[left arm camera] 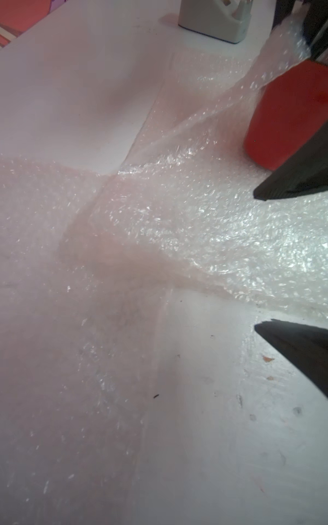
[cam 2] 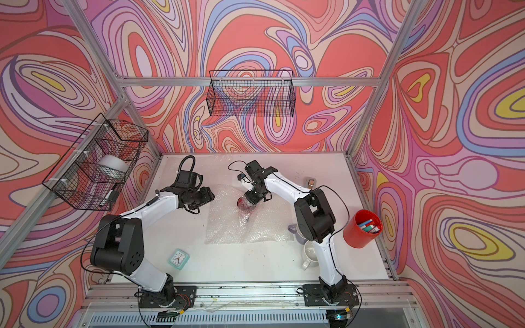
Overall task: Wrap mugs in bubble wrap
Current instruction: Wrap the mug in bubble wrap.
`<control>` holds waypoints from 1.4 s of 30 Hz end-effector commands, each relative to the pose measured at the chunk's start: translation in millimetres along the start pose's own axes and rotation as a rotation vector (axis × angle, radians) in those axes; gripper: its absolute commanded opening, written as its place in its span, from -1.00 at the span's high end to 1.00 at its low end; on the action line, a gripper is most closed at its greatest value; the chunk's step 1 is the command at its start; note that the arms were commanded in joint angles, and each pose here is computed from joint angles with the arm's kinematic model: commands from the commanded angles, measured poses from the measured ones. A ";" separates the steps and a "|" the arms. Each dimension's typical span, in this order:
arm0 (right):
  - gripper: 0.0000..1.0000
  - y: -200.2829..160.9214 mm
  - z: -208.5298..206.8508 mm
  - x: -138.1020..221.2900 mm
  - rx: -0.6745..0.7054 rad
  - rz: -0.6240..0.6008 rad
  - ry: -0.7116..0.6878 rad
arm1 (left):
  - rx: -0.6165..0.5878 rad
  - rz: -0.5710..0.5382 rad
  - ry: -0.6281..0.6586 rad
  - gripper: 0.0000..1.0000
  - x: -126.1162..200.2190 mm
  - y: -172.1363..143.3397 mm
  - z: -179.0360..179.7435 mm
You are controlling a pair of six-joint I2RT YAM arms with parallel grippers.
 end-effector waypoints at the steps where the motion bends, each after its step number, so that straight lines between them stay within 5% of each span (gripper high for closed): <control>1: 0.65 -5.7 -5.1 -14.6 0.012 0.032 0.008 | -0.083 0.017 -0.008 -0.37 -8.6 14.0 -7.3; 6: 0.66 -5.4 -4.9 -13.7 0.009 0.029 0.010 | -0.131 0.046 -0.049 -0.54 -32.2 35.6 -18.3; 11: 0.66 -4.3 -4.3 -14.1 0.008 0.028 0.016 | -0.148 0.103 -0.105 -0.50 -55.7 47.0 -28.4; 19: 0.66 -3.9 -3.2 -13.9 0.004 0.026 0.025 | -0.159 0.145 -0.178 -0.03 -68.3 57.5 -45.0; 26: 0.67 -4.5 -3.6 -17.2 0.000 0.034 0.028 | -0.163 0.142 -0.193 0.69 -61.9 57.9 -48.4; 34: 0.67 -2.7 -3.2 -15.9 -0.008 0.031 0.031 | -0.167 0.124 -0.230 1.00 -42.7 53.4 -52.0; 42: 0.66 -2.7 -0.7 -16.1 -0.023 0.023 0.051 | -0.134 0.108 -0.449 1.00 10.5 23.4 -74.3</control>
Point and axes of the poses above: each gripper's point midway between its finger pads, its own x axis back along the fingers, its own z axis along the line the jaws close on, y = z × x, the point moved 5 cm from there along x, back along the fingers, and after that the axes turned 10 degrees about x, right-handed, at the moved point
